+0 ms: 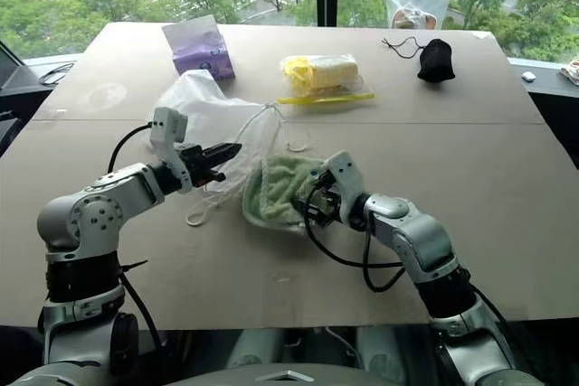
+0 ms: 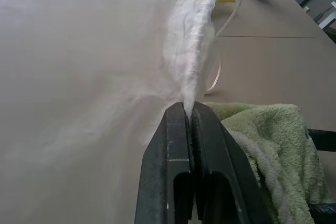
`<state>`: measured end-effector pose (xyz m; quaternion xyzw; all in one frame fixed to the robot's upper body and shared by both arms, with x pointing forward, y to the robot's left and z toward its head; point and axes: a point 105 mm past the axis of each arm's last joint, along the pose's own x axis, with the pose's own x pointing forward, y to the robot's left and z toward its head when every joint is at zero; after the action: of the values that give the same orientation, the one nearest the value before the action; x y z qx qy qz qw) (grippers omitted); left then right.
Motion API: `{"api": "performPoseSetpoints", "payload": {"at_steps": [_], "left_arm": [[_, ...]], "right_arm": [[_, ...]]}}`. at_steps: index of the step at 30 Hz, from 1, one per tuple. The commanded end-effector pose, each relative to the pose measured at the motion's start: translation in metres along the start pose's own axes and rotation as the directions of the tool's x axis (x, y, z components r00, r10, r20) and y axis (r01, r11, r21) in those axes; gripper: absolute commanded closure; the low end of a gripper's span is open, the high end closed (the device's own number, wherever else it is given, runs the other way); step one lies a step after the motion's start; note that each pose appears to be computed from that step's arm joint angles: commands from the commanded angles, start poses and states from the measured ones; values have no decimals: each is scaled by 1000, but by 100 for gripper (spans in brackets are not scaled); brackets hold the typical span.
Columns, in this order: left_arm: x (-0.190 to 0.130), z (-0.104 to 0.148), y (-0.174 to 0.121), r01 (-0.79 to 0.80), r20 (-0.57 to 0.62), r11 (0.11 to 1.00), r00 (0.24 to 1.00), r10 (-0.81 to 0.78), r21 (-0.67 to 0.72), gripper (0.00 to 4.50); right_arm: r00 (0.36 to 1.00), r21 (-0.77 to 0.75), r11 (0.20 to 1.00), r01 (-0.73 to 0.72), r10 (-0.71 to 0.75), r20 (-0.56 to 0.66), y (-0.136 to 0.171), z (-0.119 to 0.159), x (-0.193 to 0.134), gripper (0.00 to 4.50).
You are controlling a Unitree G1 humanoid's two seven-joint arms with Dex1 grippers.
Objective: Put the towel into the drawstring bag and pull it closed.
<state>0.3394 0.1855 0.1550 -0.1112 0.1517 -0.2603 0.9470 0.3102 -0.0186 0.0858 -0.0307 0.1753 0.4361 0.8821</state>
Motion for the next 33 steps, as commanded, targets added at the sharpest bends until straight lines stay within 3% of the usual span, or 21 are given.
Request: {"api": "performPoseSetpoints", "payload": {"at_steps": [1, 4, 8, 10, 12, 17, 22, 28, 33], "left_arm": [[-3, 11, -3, -23, 48, 999, 999, 20, 48, 444], [-2, 9, 0, -45, 52, 998, 998, 43, 48, 450], [-2, 8, 3, -52, 51, 997, 998, 49, 60, 450], [-2, 6, 4, -45, 46, 997, 998, 42, 62, 450], [0, 4, 2, -19, 32, 998, 999, 17, 64, 450], [7, -2, -17, 124, -11, 991, 992, -123, 50, 450], [13, -9, -39, 265, -60, 964, 963, -263, 18, 450], [14, -1, -74, 454, -55, 891, 889, -455, -30, 450], [6, 6, -84, 516, -58, 856, 854, -517, -44, 450]], "right_arm": [[990, -133, 990, -50, 32, -134, 7, -38, 21, 0], [991, -177, 982, -69, 47, -125, 7, -42, 29, 78], [999, -146, 988, -40, 40, -3, 2, -30, 32, 265], [988, -165, 983, -86, 105, 112, 6, -12, 20, 332], [957, -159, 974, -162, 194, 217, 12, 8, -5, 430], [885, -204, 939, -276, 331, 326, 21, 40, -69, 441], [811, -235, 918, -321, 394, 432, 32, 72, -86, 441], [785, -236, 881, -410, 472, 400, 44, 58, -47, 441], [914, -240, 923, -301, 351, 204, 17, 17, -5, 441]]}}
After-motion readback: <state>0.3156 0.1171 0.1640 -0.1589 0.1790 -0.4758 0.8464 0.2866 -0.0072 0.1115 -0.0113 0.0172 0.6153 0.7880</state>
